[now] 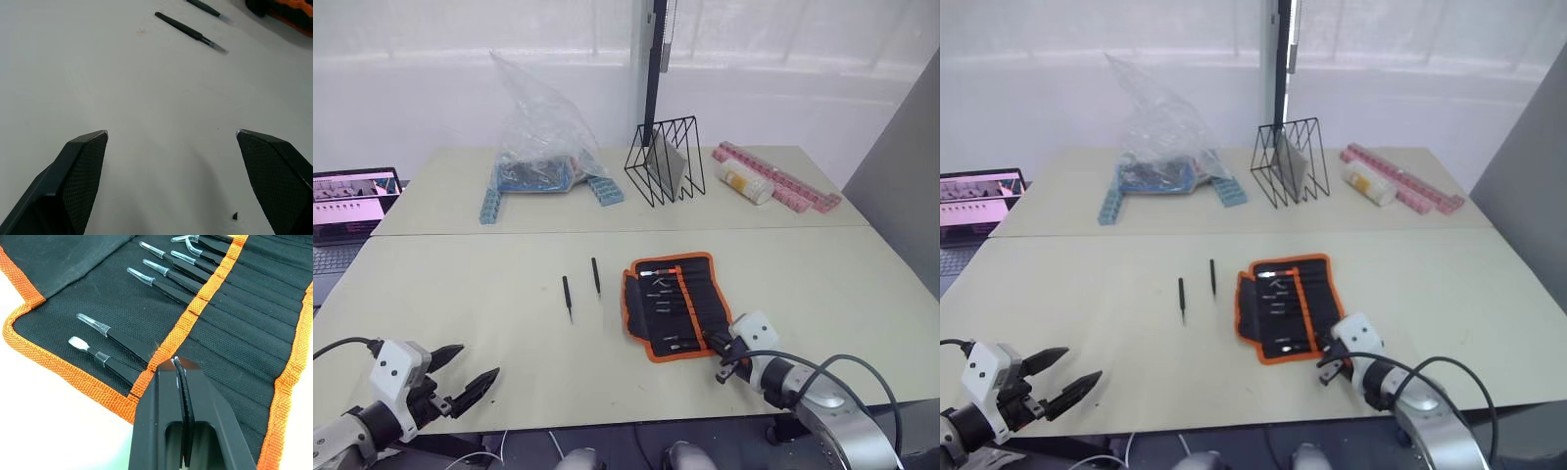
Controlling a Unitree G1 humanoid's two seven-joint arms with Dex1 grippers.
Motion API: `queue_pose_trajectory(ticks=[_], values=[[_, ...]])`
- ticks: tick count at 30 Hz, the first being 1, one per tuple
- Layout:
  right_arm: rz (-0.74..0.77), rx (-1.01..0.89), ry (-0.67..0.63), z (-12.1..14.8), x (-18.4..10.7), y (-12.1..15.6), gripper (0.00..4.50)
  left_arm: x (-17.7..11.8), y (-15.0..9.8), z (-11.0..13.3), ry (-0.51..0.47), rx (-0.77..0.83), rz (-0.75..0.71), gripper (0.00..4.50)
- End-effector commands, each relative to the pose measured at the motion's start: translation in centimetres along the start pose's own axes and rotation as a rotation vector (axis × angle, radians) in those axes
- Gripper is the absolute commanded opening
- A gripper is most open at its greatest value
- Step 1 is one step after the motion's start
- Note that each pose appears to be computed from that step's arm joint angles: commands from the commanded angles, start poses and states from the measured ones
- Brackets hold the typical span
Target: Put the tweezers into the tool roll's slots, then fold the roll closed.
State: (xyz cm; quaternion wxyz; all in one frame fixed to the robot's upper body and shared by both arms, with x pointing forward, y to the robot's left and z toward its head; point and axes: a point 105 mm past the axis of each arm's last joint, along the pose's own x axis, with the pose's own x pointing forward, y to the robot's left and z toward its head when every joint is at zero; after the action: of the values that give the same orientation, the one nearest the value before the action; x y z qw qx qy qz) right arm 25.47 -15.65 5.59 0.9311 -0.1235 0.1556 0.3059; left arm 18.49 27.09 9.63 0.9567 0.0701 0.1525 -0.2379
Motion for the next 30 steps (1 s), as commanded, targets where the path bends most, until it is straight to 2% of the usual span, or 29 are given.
queue_pose_trajectory(ticks=[1, 9, 16, 22, 26, 30], values=[[-0.005, 0.03, 0.077, -2.0, 0.0, -0.1, 0.0, 0.0, -0.4, 0.9, -0.037, 0.03, -0.003, 4.47], [0.004, 0.033, 0.074, -2.0, 0.3, 0.2, 0.0, 0.8, -1.2, 1.4, -0.049, 0.037, -0.002, 4.47], [0.01, 0.029, 0.079, -2.0, 0.3, 0.1, 0.0, 3.8, -3.6, 2.2, -0.101, -0.023, 0.019, 4.47], [0.024, 0.019, 0.088, -1.8, 0.2, 0.2, 0.0, 7.4, -5.7, 3.1, -0.154, -0.101, 0.167, 4.47], [0.036, 0.018, 0.083, -1.4, 0.4, 0.2, 0.0, 9.5, -6.3, 2.5, -0.124, -0.085, 0.277, 4.47], [0.04, 0.0, 0.091, -1.0, 0.1, -0.2, 0.0, 11.5, -6.7, 1.9, -0.096, -0.116, 0.324, 4.47]])
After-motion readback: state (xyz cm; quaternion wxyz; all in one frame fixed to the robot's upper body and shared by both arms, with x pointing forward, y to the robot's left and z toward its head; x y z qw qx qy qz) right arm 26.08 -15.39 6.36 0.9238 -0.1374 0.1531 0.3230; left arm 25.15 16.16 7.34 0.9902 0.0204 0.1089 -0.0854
